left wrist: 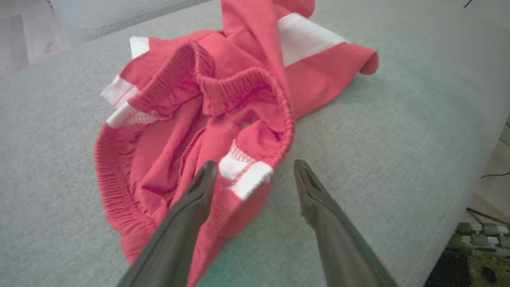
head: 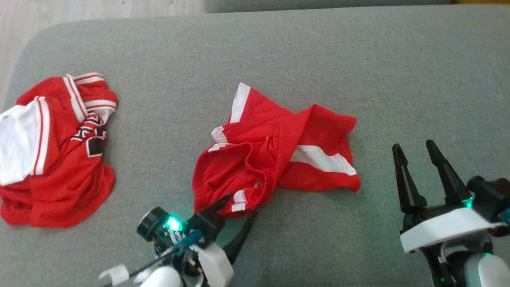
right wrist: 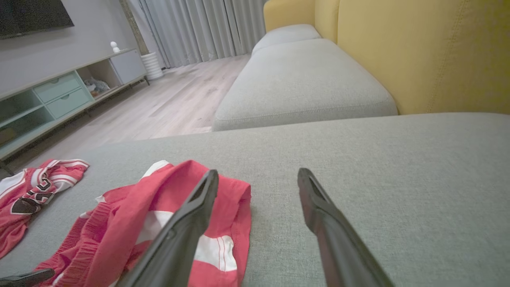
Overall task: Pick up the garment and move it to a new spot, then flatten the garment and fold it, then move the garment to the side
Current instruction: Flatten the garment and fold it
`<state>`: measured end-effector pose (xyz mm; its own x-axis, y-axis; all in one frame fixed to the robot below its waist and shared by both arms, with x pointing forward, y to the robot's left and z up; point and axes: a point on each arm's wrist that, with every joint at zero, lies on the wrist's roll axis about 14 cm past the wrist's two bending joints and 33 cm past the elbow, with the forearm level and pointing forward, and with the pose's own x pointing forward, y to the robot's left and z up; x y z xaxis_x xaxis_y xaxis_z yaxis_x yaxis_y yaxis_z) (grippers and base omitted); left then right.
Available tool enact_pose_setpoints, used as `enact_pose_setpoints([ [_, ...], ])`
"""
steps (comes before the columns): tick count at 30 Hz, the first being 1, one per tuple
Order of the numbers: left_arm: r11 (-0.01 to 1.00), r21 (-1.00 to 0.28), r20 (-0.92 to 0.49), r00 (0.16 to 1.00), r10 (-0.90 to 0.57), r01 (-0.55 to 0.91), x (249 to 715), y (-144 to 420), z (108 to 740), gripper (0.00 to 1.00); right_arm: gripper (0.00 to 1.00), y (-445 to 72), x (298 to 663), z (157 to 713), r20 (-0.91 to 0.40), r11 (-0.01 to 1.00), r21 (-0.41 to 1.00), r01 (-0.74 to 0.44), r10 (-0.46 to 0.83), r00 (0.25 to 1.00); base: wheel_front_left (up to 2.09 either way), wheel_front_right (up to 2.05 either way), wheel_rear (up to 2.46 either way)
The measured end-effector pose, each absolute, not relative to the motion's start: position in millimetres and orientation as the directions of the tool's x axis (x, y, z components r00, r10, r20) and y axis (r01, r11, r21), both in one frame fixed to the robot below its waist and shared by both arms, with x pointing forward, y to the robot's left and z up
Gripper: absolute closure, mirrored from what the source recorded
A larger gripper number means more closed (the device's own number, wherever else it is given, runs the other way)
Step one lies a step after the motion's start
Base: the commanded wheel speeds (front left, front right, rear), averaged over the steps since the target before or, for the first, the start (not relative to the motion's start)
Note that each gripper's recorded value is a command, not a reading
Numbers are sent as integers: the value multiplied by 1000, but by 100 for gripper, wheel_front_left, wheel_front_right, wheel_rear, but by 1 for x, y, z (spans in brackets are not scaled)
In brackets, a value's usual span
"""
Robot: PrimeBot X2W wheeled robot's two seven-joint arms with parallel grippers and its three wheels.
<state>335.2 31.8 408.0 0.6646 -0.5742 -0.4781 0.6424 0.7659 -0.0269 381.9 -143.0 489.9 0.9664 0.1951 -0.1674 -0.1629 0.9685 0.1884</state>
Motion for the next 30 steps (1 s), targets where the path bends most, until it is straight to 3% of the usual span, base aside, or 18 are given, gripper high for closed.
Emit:
enact_pose_setpoints([
  [3,761,-11,-516,648,-561,649,340,34,400,0,0,-146,381,484,-192,970,189,-150,187,963,0,0,0],
  [5,757,-12,-544,631,-553,654,340,35,393,100,0,-148,380,476,-231,971,192,-139,182,956,0,0,0],
  [11,758,-26,-552,623,-555,652,343,35,389,100,0,-148,373,441,-389,969,205,-138,210,897,0,0,0],
  [14,765,-28,-540,634,-553,643,349,36,391,100,0,-127,370,420,-485,950,232,-212,301,821,0,0,0],
  [21,785,-44,-529,652,-543,618,348,41,390,100,0,-100,382,405,-579,912,234,-337,409,705,0,0,0],
  [30,800,-68,-515,666,-540,596,349,42,390,100,0,-90,368,383,-681,887,265,-379,450,578,0,0,0],
])
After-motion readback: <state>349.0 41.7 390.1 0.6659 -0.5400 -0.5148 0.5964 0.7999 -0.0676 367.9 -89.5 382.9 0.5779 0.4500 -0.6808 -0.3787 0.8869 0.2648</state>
